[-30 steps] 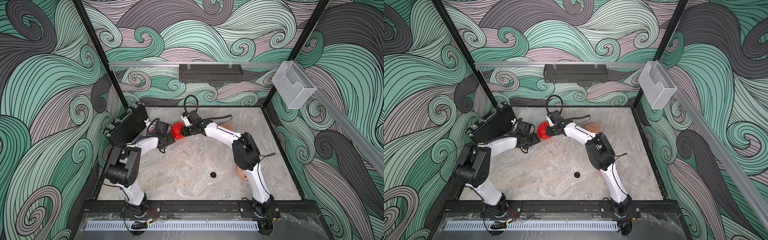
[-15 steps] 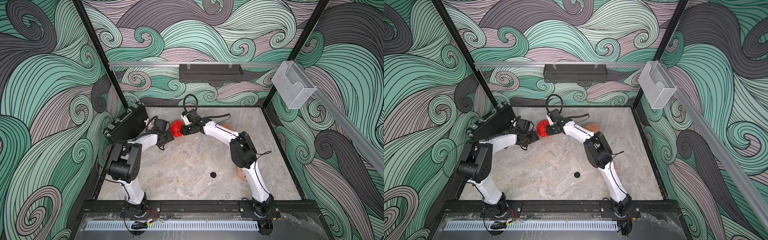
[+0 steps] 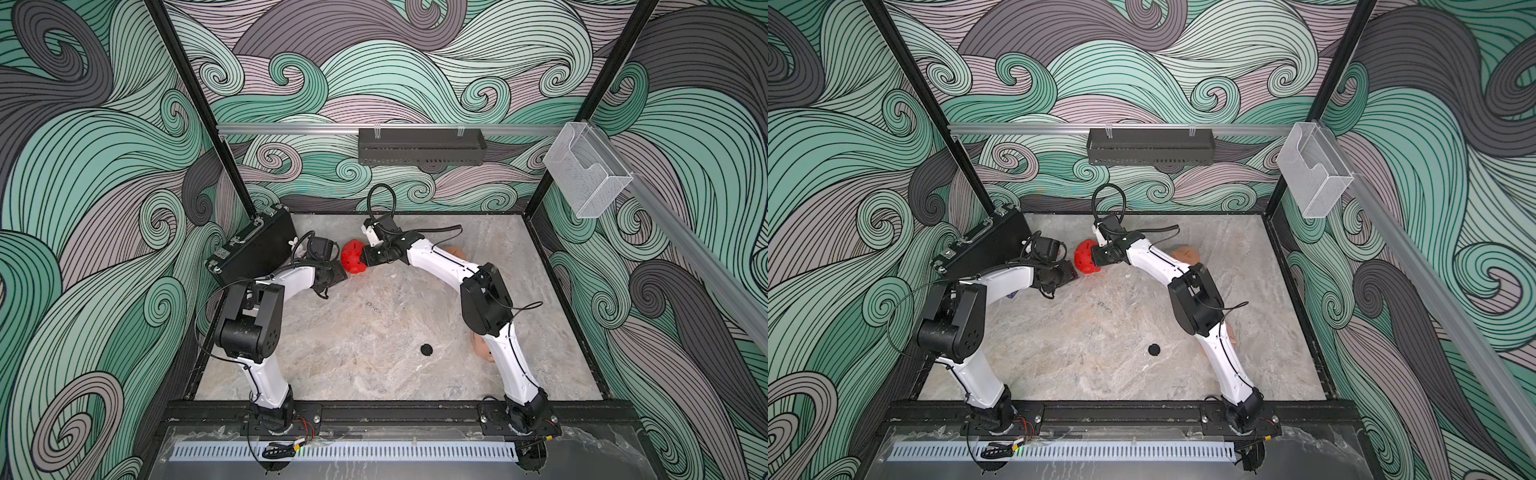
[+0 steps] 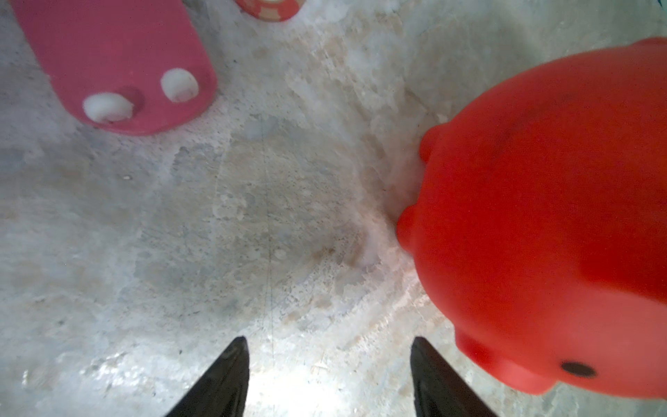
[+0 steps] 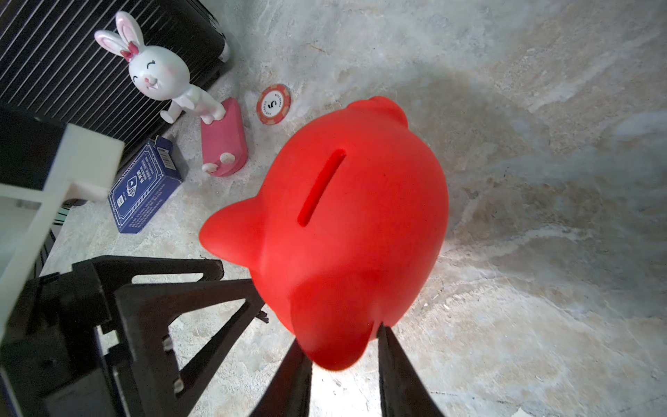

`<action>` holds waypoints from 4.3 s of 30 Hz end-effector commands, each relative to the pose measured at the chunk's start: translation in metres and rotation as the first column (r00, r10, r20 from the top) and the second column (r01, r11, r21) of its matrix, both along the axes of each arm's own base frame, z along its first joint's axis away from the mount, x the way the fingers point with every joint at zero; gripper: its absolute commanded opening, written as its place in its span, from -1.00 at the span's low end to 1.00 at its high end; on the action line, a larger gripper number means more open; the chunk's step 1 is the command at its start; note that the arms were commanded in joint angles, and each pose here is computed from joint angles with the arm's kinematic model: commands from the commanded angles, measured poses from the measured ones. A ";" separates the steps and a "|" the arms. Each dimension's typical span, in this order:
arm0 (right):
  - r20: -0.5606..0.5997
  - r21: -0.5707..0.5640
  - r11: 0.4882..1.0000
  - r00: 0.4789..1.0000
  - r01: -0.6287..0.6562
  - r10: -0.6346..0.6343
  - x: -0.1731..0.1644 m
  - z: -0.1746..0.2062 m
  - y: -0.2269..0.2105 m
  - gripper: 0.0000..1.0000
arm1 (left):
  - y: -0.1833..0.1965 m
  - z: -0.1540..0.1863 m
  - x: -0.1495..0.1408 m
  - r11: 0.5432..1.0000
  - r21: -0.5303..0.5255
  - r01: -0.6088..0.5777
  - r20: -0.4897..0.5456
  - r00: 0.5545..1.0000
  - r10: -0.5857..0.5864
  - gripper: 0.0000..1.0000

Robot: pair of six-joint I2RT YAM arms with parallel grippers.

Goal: Open piggy banks
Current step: Move the piggy bank to the center of the board, then pick up the lid from the center of the board, then place the lid at the center of the board.

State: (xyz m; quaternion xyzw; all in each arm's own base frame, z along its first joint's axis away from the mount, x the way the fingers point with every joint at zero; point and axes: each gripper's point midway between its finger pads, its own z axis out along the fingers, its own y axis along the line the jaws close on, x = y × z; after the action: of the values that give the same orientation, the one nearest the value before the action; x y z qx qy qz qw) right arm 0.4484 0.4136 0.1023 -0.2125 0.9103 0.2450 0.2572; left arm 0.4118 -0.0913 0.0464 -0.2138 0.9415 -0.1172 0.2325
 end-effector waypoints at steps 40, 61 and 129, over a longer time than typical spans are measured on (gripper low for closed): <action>-0.274 -0.453 0.889 0.959 -0.064 -0.071 -0.266 -0.034 -0.208 -0.60 | -0.207 0.018 -0.205 0.805 -0.195 0.561 0.205 0.826 -0.526 0.45; -0.344 -0.469 0.876 0.937 -0.115 -0.061 -0.269 -0.074 -0.195 -0.65 | -0.193 -0.024 -0.231 0.823 -0.197 0.533 0.122 0.846 -0.519 0.44; -0.079 0.004 0.995 0.992 0.098 -0.097 -0.168 0.020 -0.084 -1.00 | -0.061 0.067 -0.144 0.980 0.018 0.197 0.315 0.929 -0.192 0.50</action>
State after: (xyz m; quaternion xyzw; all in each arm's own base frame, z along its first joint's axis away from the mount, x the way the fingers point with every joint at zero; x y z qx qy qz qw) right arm 0.2555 0.3118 0.1069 -0.1882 0.9367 0.2060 0.2115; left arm 0.2594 -0.1607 0.1124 -0.0925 0.9081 -0.1797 0.3668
